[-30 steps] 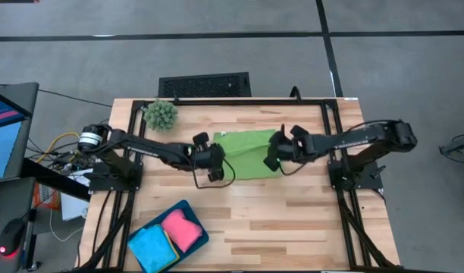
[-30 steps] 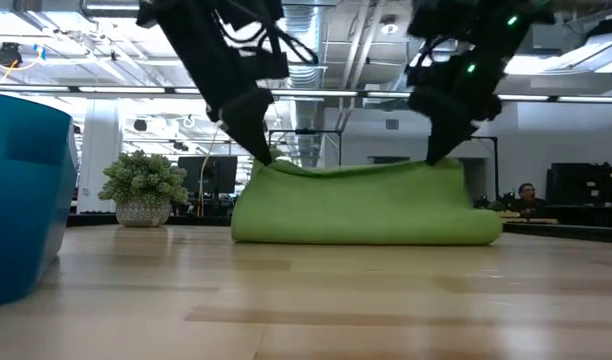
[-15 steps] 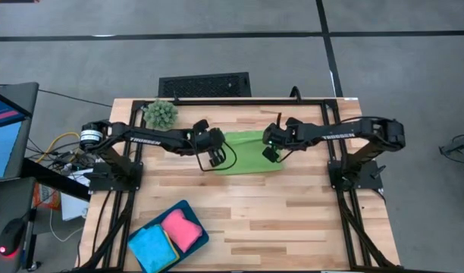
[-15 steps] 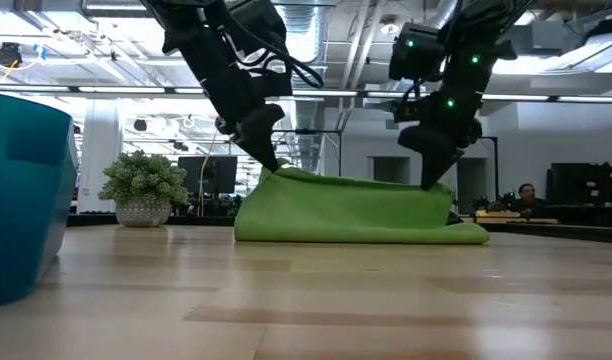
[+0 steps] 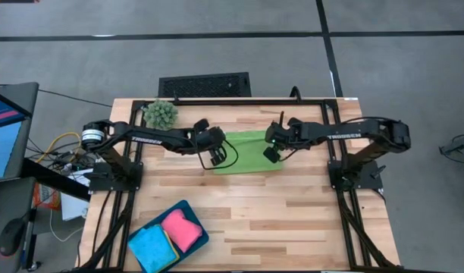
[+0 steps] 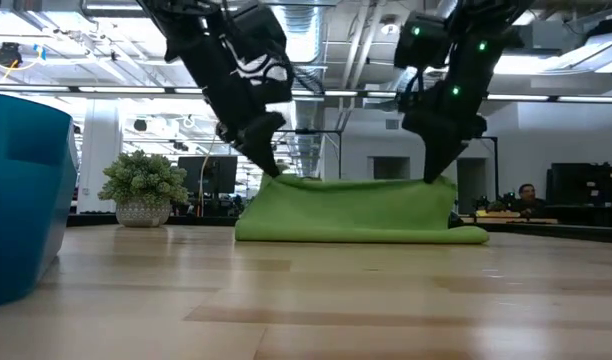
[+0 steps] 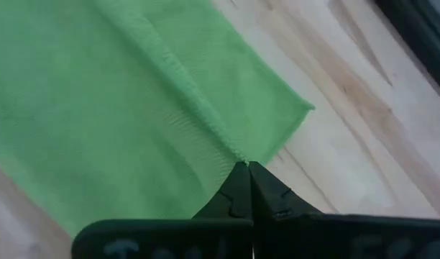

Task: Fold microfiber towels
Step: Fold the green microfiber towel

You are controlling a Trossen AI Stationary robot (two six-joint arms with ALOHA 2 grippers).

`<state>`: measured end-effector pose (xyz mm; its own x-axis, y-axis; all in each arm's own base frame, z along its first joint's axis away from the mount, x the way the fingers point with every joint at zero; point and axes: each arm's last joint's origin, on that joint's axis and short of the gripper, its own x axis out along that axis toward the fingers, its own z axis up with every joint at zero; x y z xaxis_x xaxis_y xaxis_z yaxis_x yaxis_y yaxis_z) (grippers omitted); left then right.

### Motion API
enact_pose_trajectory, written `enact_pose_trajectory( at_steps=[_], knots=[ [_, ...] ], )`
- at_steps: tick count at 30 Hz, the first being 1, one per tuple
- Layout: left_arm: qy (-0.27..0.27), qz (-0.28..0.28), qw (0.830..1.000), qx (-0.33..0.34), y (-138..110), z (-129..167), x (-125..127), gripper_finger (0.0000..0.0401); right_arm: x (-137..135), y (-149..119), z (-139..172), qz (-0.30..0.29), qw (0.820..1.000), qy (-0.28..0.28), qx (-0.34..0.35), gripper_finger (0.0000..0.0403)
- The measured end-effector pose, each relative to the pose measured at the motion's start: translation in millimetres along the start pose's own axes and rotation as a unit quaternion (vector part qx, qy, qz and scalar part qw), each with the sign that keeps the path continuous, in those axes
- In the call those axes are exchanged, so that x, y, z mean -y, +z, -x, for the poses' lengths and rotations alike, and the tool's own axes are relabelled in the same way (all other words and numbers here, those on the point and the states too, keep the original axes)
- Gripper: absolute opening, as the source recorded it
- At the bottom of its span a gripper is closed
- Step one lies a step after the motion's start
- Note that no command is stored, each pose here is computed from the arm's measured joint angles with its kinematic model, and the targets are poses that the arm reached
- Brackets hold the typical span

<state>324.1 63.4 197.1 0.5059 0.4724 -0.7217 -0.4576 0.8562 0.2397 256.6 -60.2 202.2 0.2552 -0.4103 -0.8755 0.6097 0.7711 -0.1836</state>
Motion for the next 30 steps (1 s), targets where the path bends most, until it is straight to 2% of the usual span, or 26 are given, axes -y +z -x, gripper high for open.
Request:
enact_pose_trajectory(
  at_steps=[5,12,21,24,30],
  knots=[
    [0.004,-0.010,1.000,-0.024,-7.3,-10.6,3.8,0.0002,-2.3,1.1,-14.8,0.011,1.000,-0.008,-0.013,0.0006],
    [0.023,-0.007,1.000,-0.018,-6.6,-18.9,2.1,0.0002,3.3,3.7,-36.7,0.006,0.999,-0.025,-0.036,0.0017],
    [0.032,0.001,0.999,-0.022,-8.7,-33.6,-1.8,0.0007,9.2,8.2,-52.6,-0.004,0.999,-0.028,-0.044,0.0052],
    [0.028,0.003,0.999,-0.025,-10.1,-37.0,-1.2,0.0027,12.1,10.2,-53.8,-0.012,0.999,-0.024,-0.041,0.0074],
    [0.037,0.008,0.999,-0.031,-10.9,-39.3,-7.5,0.0100,20.6,13.6,-53.8,-0.029,0.999,-0.026,-0.035,0.0142]
  ],
)
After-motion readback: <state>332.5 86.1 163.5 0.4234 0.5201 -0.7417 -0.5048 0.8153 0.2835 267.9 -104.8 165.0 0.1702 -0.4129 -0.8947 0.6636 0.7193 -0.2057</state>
